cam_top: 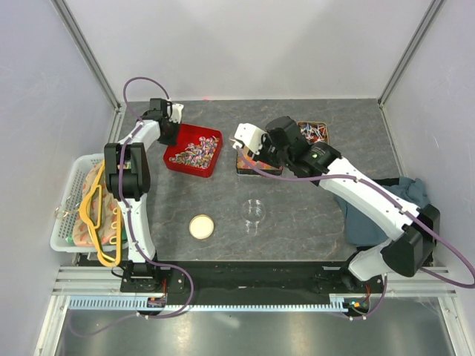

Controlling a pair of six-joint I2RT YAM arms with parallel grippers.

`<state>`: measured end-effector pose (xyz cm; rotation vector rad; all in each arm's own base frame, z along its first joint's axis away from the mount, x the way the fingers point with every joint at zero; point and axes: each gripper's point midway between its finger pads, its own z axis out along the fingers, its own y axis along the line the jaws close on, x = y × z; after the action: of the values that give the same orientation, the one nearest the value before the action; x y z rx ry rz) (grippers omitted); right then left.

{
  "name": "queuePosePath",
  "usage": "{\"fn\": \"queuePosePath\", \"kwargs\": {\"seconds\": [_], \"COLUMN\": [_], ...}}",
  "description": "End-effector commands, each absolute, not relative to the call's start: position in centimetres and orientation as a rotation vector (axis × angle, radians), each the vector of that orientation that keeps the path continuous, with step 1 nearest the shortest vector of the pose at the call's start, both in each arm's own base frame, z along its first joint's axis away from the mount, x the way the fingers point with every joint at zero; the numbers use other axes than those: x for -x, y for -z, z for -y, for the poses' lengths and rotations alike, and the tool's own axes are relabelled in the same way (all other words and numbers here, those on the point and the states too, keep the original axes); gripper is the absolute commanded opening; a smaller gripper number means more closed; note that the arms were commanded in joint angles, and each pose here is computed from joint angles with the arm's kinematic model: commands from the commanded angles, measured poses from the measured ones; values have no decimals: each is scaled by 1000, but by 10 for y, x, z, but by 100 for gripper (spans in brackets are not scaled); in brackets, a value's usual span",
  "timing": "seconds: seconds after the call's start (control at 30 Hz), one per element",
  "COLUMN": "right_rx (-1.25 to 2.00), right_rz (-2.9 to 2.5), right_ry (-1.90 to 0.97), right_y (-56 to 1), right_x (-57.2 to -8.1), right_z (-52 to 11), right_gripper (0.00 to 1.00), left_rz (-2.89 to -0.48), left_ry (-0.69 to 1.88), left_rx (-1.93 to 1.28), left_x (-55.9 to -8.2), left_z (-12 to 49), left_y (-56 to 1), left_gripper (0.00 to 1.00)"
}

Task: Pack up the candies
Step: Pick up the storage box at the center of the board, then scoop the fake candies from the storage box.

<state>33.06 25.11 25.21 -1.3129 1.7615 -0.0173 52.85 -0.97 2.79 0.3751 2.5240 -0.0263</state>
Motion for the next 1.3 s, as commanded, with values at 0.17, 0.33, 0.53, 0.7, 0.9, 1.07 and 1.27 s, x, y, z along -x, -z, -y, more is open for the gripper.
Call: {"fn": "queuePosePath", "kwargs": {"seconds": [0.17, 0.33, 0.53, 0.7, 0.9, 1.07, 1.27], "right_rx": [1445, 1495, 1606, 1729, 1839, 1880, 1933], "right_rz": [-1668, -1611, -1520, -1437, -1330, -1272, -1236], "right_ry": [414, 601, 857, 1025, 1236, 1306, 1335], "right_y": [-266, -272, -263, -246, -244, -239, -221], "right_x": [-363, -388, -409, -419, -429, -438, -448], "right_z": [-261, -279, -302, -313, -321, -334, -346], "right_gripper": [0, 0, 0, 0, 0, 0, 0], "left_rz": [-2265, -2196, -2150, -2141, -2130, -2112, -2052], "left_ry": [7, 20, -2, -25, -91, -123, -128], "left_rx": [-609, -690, -772, -779, -773, -809, -896], "left_x": [-544, -538, -526, -528, -534, -529, -522], "left_z": [37, 54, 74, 77, 76, 83, 97], "left_y": [-129, -152, -167, -170, -176, -180, -176], "left_gripper": [2, 2, 2, 2, 2, 2, 2]}}
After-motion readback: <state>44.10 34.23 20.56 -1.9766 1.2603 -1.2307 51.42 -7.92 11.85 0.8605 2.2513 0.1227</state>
